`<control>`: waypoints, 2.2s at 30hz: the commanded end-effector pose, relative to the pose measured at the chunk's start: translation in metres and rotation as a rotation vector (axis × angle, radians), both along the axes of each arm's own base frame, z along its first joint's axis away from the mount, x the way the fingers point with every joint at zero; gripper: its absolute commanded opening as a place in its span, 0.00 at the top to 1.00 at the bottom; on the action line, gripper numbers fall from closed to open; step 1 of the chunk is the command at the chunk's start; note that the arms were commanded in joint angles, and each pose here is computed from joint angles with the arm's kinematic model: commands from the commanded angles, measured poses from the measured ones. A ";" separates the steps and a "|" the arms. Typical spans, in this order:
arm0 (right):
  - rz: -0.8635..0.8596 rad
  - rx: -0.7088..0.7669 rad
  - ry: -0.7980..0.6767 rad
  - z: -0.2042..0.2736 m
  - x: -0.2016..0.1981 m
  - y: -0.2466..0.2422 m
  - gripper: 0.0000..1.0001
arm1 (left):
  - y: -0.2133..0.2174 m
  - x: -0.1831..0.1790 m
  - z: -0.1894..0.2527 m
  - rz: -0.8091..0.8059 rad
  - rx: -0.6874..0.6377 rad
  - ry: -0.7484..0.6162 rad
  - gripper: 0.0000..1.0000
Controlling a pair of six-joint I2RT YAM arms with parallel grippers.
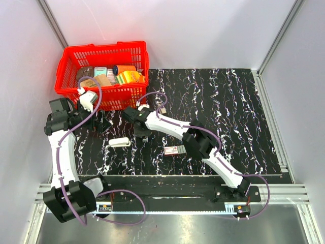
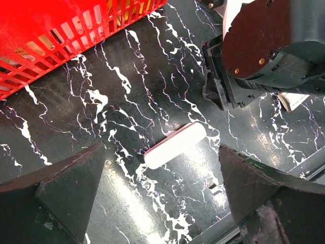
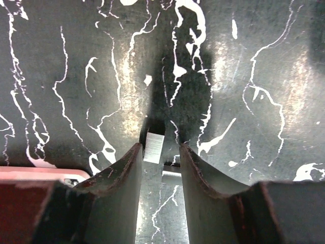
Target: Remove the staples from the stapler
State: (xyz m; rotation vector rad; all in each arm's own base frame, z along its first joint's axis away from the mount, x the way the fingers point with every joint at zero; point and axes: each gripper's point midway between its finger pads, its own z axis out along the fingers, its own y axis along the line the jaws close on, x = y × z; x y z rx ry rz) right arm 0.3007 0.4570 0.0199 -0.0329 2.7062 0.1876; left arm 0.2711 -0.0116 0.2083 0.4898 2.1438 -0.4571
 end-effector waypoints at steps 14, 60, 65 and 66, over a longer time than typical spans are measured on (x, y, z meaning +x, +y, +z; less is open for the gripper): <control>0.022 -0.152 -0.066 -0.006 0.008 -0.025 0.65 | -0.001 0.005 0.021 -0.028 0.009 -0.071 0.01; -0.121 -0.135 -0.177 0.057 -0.069 -0.175 0.99 | -0.005 -0.001 0.018 -0.028 -0.006 -0.050 0.01; -0.121 -0.168 -0.170 0.043 -0.073 -0.184 1.00 | -0.004 -0.001 0.013 -0.023 -0.008 -0.030 0.01; -0.118 -0.175 -0.171 0.043 -0.073 -0.185 1.00 | -0.004 0.000 0.012 -0.021 -0.006 -0.028 0.01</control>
